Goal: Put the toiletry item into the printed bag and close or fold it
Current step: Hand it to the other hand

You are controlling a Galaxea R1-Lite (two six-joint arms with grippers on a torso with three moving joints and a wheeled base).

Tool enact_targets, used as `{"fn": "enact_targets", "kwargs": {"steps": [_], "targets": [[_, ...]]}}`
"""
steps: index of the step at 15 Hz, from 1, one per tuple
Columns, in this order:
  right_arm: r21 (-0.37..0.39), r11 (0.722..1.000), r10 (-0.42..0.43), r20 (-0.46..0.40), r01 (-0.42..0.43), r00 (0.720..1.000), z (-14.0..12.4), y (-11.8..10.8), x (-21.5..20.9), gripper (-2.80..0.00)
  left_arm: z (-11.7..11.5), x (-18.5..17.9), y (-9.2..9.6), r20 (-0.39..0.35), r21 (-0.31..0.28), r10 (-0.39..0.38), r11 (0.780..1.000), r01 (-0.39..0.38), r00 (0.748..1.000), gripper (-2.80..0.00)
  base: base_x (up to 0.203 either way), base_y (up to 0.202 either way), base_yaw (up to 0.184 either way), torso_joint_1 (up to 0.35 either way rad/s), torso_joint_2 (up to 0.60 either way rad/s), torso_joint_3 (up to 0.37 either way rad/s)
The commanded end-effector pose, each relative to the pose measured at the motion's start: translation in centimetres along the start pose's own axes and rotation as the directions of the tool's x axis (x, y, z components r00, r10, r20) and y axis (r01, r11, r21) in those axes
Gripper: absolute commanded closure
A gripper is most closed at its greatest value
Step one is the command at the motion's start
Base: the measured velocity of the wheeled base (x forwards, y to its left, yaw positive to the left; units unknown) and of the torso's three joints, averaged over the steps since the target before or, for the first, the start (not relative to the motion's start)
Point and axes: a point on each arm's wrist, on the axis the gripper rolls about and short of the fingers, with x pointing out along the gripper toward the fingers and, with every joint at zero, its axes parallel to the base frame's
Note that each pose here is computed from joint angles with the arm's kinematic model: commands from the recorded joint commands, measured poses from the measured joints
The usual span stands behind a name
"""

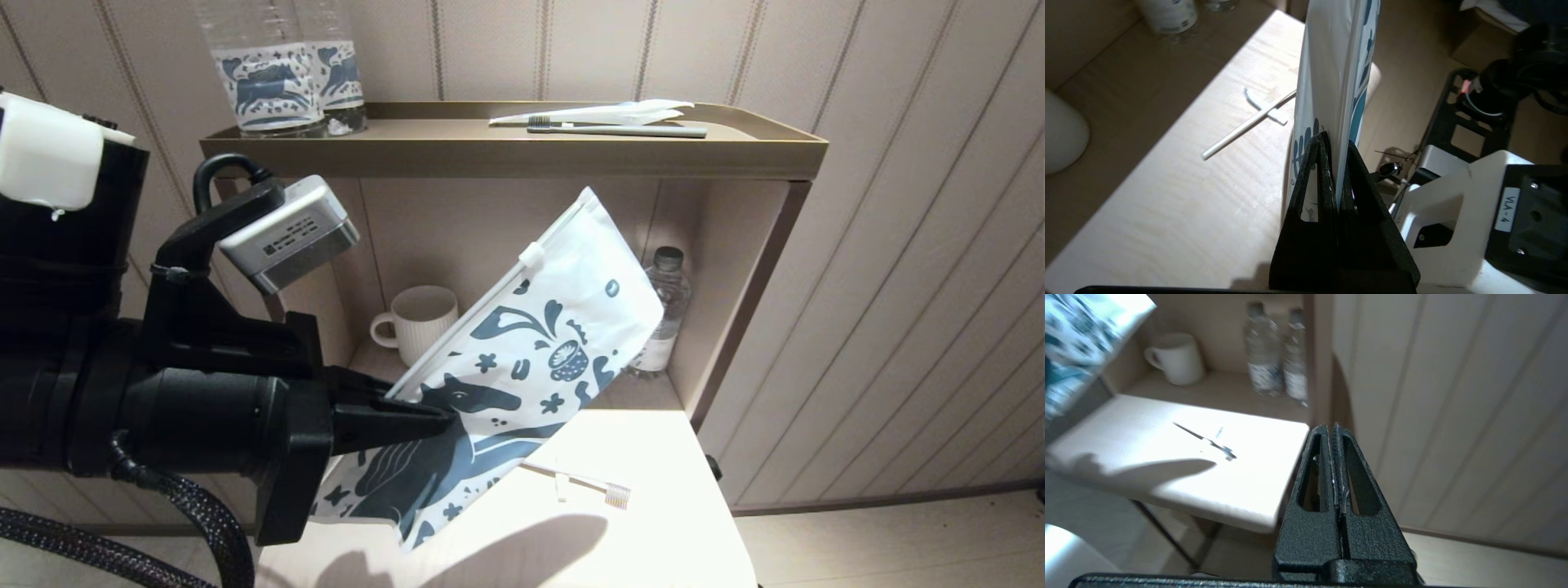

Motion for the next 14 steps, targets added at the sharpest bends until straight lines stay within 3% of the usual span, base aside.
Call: {"fn": "enact_targets", "kwargs": {"steps": [1, 3, 4, 6, 9, 10, 11, 13, 14], "targets": [[0.034, 0.997, 0.071, -0.1, -0.068, 0.992, 3.6, -0.5, 4.4, 0.0, -0.1, 0.7, 0.2, -0.006, 0.038, -0.065, 0.997, 0.065, 0.998, 0.0, 0.0, 0.0, 0.0, 0.0, 0.0, 0.0], [0.069, 0.985, 0.166, -0.184, -0.156, 0.969, 6.1, -0.4, 7.8, 0.0, -0.5, 2.0, 0.5, -0.035, 0.108, -0.12, 0.987, 0.123, 0.992, 0.0, 0.0, 0.0, 0.0, 0.0, 0.0, 0.0], [0.087, 0.975, 0.222, -0.253, -0.207, 0.942, 7.0, -0.1, 9.5, 0.0, -0.9, 3.0, 0.8, -0.064, 0.143, -0.132, 0.98, 0.14, 0.989, 0.0, 0.0, 0.0, 0.0, 0.0, 0.0, 0.0], [0.131, 0.936, 0.351, -0.406, -0.326, 0.844, 8.1, 1.2, 12.4, 0.0, -1.4, 4.8, 1.1, -0.113, 0.196, -0.155, 0.965, 0.175, 0.981, 0.0, 0.0, 0.0, 0.0, 0.0, 0.0, 0.0], [0.21, 0.844, 0.517, -0.56, -0.493, 0.647, 7.4, 3.2, 16.6, 0.0, -0.8, 5.4, 0.1, -0.104, 0.246, -0.219, 0.94, 0.238, 0.97, 0.0, 0.0, 0.0, 0.0, 0.0, 0.0, 0.0], [0.199, 0.802, 0.559, -0.584, -0.563, 0.589, 6.8, 3.6, 17.6, -2.8, -0.5, 5.2, -0.3, -0.092, 0.256, -0.255, 0.928, 0.27, 0.963, 0.0, 0.0, 0.0, 0.0, 0.0, 0.0, 0.0], [0.21, 0.753, 0.605, -0.594, -0.624, 0.53, 6.2, 3.9, 18.3, -2.8, -0.4, 5.0, -0.6, -0.082, 0.261, -0.277, 0.921, 0.289, 0.957, 0.0, 0.0, 0.0, 0.0, 0.0, 0.0, 0.0], [0.218, 0.646, 0.69, -0.576, -0.732, 0.438, 5.6, 4.2, 19.1, -2.8, -0.2, 4.3, -1.0, -0.063, 0.276, -0.306, 0.91, 0.311, 0.95, 0.0, 0.0, 0.0, 0.0, 0.0, 0.0, 0.0], [0.203, 0.602, 0.714, -0.568, -0.772, 0.408, 5.4, 4.3, 19.4, -2.8, -0.1, 4.0, -1.2, -0.052, 0.278, -0.343, 0.897, 0.344, 0.938, 0.0, 0.0, 0.0, 0.0, 0.0, 0.0, 0.0]]}}
